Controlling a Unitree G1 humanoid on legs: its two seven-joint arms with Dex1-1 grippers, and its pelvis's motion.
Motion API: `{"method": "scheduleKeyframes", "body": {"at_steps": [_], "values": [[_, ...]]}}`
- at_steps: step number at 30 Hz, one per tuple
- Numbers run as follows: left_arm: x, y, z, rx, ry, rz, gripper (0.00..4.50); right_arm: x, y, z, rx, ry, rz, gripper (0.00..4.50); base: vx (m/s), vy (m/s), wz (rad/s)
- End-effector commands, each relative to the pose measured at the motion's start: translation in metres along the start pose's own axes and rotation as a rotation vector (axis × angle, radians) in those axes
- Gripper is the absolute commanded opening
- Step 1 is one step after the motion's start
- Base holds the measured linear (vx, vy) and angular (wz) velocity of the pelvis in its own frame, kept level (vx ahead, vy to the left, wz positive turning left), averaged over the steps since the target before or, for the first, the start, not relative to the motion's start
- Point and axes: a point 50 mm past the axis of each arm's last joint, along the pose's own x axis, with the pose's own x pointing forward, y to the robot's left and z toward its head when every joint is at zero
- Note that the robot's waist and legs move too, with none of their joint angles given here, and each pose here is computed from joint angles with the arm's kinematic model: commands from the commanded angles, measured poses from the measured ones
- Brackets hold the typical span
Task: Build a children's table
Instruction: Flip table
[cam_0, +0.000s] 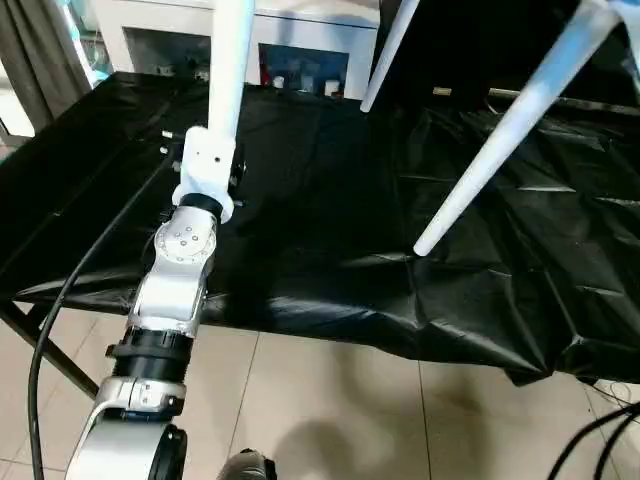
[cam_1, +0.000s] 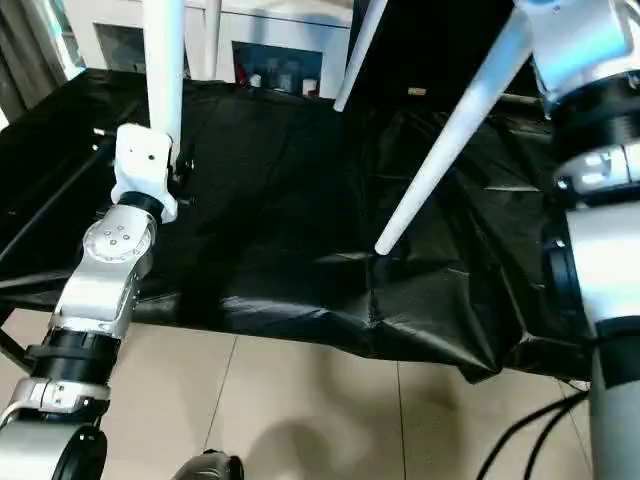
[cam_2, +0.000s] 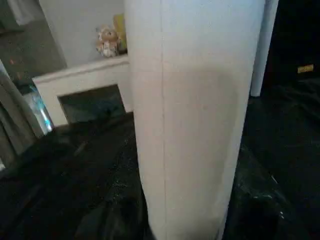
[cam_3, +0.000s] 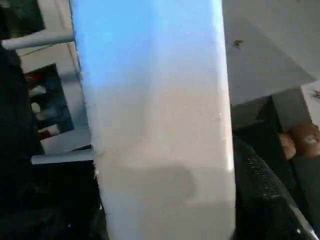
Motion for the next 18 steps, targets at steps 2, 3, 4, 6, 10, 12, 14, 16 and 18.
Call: {"method": "scheduleKeyframes", "body": {"at_steps": [2, 3, 4, 6, 10, 12, 14, 16, 18], "values": [[-0.016, -0.018, -0.07, 0.02, 0.296, -0.095, 1.54, -0.006, -0.03, 0.016, 0.157, -0.109, -0.084, 1.64, 0.0, 0.0, 0.0], [-0.016, -0.018, -0.073, 0.021, 0.3, -0.1, 1.54, -0.004, -0.026, 0.019, 0.149, -0.124, -0.061, 1.64, 0.0, 0.0, 0.0], [-0.016, -0.017, -0.076, 0.016, 0.308, -0.105, 1.54, -0.002, -0.022, 0.021, 0.144, -0.136, -0.04, 1.64, 0.0, 0.0, 0.0], [-0.015, -0.015, -0.08, 0.001, 0.324, -0.095, 1.54, 0.0, -0.017, 0.025, 0.144, -0.16, -0.011, 1.64, 0.0, 0.0, 0.0], [-0.014, -0.01, -0.085, 0.0, 0.329, -0.089, 1.54, 0.004, -0.008, 0.031, 0.152, -0.201, 0.037, 2.51, 0.0, 0.0, 0.0], [-0.013, -0.01, -0.085, 0.0, 0.325, -0.083, 1.54, 0.005, -0.005, 0.031, 0.149, -0.207, 0.051, 2.68, 0.0, 0.0, 0.0], [-0.013, -0.009, -0.084, 0.001, 0.321, -0.079, 1.54, 0.005, -0.004, 0.032, 0.149, -0.21, 0.058, 2.88, 0.0, 0.0, 0.0], [-0.011, -0.007, -0.084, -0.001, 0.309, -0.063, 1.54, 0.006, 0.0, 0.033, 0.153, -0.221, 0.072, 3.02, 0.0, 0.0, 0.0], [-0.011, -0.006, -0.084, -0.003, 0.305, -0.055, 1.54, 0.007, 0.001, 0.034, 0.155, -0.232, 0.075, 3.31, 0.0, 0.0, 0.0]]}}
